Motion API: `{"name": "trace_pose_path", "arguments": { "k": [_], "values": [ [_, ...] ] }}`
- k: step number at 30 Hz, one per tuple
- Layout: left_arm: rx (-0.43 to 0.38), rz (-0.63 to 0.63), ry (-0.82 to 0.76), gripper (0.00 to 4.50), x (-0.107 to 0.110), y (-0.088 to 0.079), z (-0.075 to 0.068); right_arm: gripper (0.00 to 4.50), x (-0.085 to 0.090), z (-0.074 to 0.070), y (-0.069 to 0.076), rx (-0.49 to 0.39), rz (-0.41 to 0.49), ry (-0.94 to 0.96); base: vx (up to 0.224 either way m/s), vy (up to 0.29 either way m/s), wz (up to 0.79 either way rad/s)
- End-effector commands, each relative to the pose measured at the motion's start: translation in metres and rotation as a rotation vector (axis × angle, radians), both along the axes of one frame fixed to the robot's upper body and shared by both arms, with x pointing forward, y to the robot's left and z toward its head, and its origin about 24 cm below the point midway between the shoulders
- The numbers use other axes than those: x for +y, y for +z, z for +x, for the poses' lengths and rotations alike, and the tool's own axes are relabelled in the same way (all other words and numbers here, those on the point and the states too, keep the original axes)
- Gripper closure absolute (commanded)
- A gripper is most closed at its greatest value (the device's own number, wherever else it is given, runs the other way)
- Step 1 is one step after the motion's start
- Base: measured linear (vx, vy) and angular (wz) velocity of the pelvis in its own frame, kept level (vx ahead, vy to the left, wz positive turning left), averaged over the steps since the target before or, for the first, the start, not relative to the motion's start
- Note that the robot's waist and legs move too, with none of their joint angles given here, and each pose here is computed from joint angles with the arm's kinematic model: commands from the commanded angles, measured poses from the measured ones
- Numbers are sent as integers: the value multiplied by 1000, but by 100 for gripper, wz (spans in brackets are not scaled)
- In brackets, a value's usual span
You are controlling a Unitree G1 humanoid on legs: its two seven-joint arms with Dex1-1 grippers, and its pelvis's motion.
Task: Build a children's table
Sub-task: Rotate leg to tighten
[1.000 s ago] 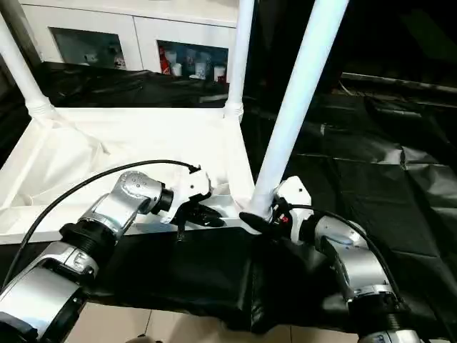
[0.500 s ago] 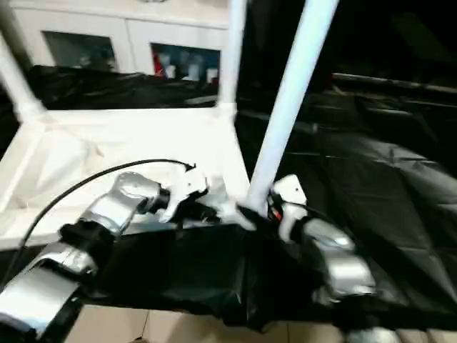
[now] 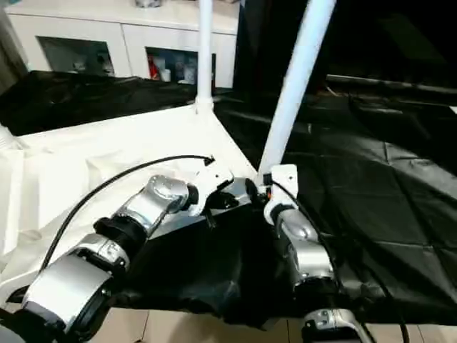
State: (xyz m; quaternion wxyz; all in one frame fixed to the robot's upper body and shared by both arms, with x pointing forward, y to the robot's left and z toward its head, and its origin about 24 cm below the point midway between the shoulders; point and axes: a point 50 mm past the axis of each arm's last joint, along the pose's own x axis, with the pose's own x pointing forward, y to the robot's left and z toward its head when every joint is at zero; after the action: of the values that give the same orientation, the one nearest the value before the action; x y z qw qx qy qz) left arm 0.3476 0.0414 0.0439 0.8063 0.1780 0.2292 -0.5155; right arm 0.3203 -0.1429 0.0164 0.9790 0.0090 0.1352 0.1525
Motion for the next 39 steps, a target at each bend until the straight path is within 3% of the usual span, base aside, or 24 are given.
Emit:
{"name": "trace_pose_path", "arguments": {
  "k": [1, 8, 14, 22, 23, 26, 28, 32, 33, 39],
  "values": [
    [63, 22, 3, 450, 13, -14, -5, 64, 5, -9, -6, 46, -31, 172, 0, 0, 0],
    [122, 0, -226, 450, 28, -14, -17, 64, -30, -28, 9, 39, -127, 490, 0, 0, 0],
    [157, -41, -364, 450, 36, -10, -27, 64, -46, -33, 20, 33, -118, 554, 0, 0, 0],
    [170, -49, -400, 450, 39, -9, -31, 64, -39, -38, 25, 26, -56, 642, 0, 0, 0],
    [172, -50, -402, 450, 40, -9, -31, 90, -38, -38, 25, 27, -43, 657, 0, 0, 0],
    [175, -51, -407, 450, 41, -9, -32, 90, -34, -41, 26, 22, -23, 690, 0, 0, 0],
    [180, -53, -408, 450, 41, -8, -33, 127, -32, -41, 25, 27, -19, 701, 0, 0, 0],
    [178, -50, -406, 450, 41, -8, -33, 143, -32, -42, 22, 48, -26, 706, 0, 0, 0],
    [177, -49, -404, 450, 41, -8, -33, 167, -32, -42, 21, 53, -28, 708, 0, 0, 0],
    [179, -44, -399, 450, 42, -8, -32, 178, -34, -43, 19, 64, -39, 709, 0, 0, 0]
  ]
}}
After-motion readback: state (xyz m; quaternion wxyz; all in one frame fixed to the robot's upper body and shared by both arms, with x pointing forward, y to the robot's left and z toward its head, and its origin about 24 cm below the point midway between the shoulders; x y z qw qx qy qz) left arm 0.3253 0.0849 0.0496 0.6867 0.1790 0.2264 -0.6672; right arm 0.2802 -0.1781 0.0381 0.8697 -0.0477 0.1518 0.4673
